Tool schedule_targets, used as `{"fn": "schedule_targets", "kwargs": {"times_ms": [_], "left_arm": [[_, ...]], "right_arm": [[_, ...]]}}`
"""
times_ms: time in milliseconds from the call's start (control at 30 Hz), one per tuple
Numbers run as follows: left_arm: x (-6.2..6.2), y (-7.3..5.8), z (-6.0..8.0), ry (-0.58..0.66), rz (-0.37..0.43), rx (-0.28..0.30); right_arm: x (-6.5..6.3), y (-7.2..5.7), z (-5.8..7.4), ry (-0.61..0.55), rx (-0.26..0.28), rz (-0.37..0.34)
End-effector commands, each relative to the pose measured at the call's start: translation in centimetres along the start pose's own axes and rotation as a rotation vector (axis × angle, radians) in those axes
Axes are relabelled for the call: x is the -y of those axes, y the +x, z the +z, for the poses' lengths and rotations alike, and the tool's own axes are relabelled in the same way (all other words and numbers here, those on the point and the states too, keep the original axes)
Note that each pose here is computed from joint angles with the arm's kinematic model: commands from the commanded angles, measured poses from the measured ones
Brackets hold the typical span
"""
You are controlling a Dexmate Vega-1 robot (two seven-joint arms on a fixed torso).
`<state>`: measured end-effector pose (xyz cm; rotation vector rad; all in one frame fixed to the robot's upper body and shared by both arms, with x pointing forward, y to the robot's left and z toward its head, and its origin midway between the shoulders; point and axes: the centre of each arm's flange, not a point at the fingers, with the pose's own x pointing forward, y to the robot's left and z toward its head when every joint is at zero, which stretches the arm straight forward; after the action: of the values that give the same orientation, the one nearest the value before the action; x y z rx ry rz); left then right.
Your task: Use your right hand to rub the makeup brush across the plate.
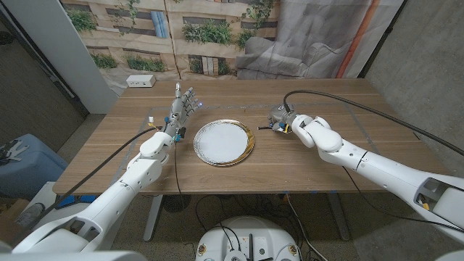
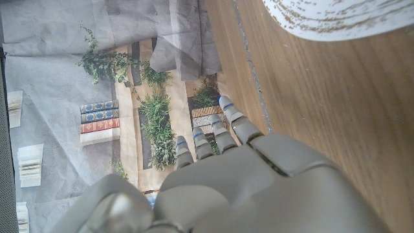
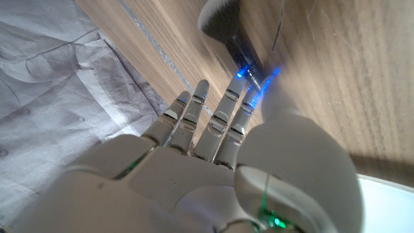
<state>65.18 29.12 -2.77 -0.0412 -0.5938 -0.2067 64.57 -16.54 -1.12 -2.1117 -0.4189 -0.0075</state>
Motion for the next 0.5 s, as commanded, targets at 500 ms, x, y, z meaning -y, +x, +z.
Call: {"fn": "schedule_targets", "kwargs": {"times_ms": [500], "left_arm": [[0.0, 0.0, 0.0, 0.0, 0.0, 0.0]], "right_arm": [[1.3, -0.2, -0.9, 0.035, 0.008, -0.028]]}}
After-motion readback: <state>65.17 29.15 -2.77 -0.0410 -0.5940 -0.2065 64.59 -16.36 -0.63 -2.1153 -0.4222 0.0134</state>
